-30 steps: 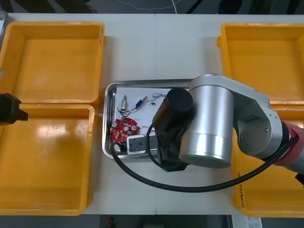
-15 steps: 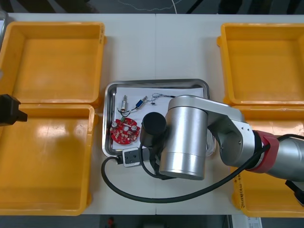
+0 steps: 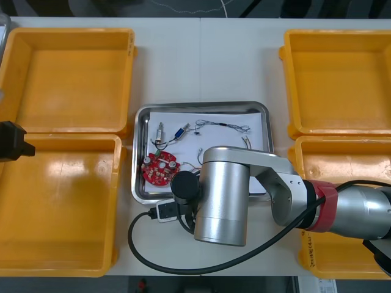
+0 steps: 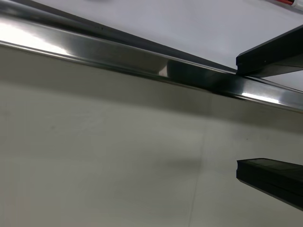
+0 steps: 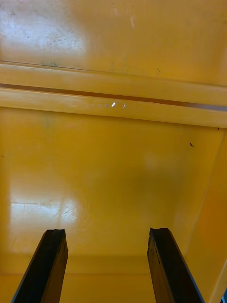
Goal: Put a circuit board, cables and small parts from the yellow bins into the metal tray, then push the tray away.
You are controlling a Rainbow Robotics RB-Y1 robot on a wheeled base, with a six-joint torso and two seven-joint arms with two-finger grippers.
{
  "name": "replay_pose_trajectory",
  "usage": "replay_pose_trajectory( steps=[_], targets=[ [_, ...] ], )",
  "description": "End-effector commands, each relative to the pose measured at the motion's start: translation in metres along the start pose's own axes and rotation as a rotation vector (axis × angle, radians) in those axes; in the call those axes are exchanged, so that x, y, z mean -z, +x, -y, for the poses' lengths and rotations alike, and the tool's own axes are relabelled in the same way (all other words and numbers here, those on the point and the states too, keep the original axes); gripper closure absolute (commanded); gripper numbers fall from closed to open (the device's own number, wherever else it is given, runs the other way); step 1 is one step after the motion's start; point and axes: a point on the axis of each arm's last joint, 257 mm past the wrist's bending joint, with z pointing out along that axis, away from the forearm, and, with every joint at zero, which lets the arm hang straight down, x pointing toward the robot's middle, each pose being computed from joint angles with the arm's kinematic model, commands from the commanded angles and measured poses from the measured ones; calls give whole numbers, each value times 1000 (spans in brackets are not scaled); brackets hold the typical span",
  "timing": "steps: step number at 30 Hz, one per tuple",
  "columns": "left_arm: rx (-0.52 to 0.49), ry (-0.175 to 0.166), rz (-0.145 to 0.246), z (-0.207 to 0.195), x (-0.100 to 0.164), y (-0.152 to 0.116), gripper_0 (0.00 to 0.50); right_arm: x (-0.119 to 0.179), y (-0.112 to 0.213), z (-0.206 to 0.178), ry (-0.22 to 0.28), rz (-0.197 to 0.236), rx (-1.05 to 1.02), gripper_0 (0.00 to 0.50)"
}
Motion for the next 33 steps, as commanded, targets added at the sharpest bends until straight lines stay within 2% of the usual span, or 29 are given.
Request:
replay_pose_trajectory(
  steps=[1,13,19,21,23,24,25,26,29,33],
  targets=[
    [43,-43,26,-15,15,-3,0,4,-15,7,27,17,-1,0],
    [43,-43,26,-15,15,-3,0,-3,-10,21,65,-8,-24,0],
    [43,-43,26,-15,15,-3,0,-4,-12,21,66,-7,-32,0],
    [43,-43,26,-15,15,-3,0,-4,-13,22,68,-5,-32,79],
    [43,-43,26,-15,15,-3,0,-4,-14,21,67,-4,-32,285],
    [43,-43,26,-15,15,-3,0,-3,-15,21,66,-2,-34,331],
    [43,-43,26,-15,15,-3,0,-3,-15,21,66,-2,-37,404],
    [43,-43,26,-15,15,-3,0,-3,-15,21,67,-2,-39,448],
    [43,-43,26,-15,15,-3,0,-4,-14,22,68,-4,-45,491],
    [43,-43,26,-15,15,-3,0,-3,-12,27,89,-8,-53,500]
  ],
)
